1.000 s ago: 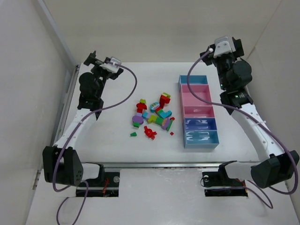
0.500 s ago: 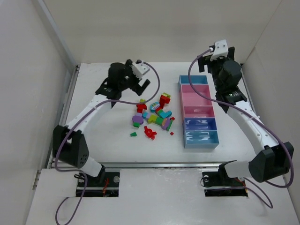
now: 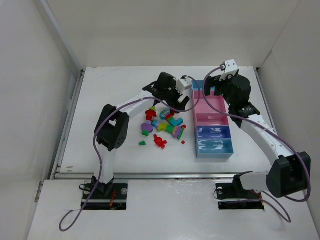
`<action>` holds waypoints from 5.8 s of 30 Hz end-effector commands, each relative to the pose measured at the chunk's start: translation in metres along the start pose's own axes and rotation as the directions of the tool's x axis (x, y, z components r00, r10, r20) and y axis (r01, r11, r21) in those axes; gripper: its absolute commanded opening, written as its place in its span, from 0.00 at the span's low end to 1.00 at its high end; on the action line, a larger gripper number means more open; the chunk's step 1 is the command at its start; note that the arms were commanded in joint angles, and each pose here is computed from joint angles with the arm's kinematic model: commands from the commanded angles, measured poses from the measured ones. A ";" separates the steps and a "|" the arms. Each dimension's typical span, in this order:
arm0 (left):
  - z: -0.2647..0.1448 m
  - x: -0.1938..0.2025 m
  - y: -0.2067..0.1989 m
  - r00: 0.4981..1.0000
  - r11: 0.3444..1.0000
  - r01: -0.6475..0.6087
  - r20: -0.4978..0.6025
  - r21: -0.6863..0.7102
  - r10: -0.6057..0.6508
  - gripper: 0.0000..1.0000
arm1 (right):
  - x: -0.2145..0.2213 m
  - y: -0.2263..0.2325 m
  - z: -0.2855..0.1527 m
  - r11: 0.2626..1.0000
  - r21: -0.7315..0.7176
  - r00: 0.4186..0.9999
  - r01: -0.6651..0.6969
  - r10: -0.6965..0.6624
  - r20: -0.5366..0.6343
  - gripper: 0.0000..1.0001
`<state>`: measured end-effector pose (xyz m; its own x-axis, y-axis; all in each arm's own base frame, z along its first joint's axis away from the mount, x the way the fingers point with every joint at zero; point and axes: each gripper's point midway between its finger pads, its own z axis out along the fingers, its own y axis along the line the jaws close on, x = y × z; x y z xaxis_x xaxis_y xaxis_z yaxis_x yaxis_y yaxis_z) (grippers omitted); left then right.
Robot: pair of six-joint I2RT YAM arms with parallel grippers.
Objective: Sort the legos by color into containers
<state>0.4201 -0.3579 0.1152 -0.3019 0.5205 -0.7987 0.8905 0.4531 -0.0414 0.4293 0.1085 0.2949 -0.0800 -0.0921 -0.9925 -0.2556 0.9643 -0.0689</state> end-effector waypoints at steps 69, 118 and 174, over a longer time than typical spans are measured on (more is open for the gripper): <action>-0.139 -0.099 -0.005 0.589 0.657 -0.725 0.307 -0.208 0.748 0.00 | -0.046 0.054 -0.021 0.716 -0.686 0.988 -0.132 0.154 -0.029 1.00; -0.191 -0.070 -0.069 0.373 0.481 -0.825 0.352 -0.297 0.858 0.00 | 0.000 0.189 -0.060 0.167 -0.898 0.913 -0.407 0.112 -0.393 0.54; -0.161 -0.087 -0.060 0.416 0.510 -0.804 0.324 -0.306 0.850 0.64 | -0.007 0.191 -0.035 0.285 -0.837 0.884 -0.466 0.173 -0.434 0.00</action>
<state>0.3346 -0.3106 0.2515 0.6974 0.3984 -0.5957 0.6510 -0.0046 0.7591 0.3489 0.2792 0.2711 -0.5913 -0.0333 -0.8057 -0.8012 0.1383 0.5822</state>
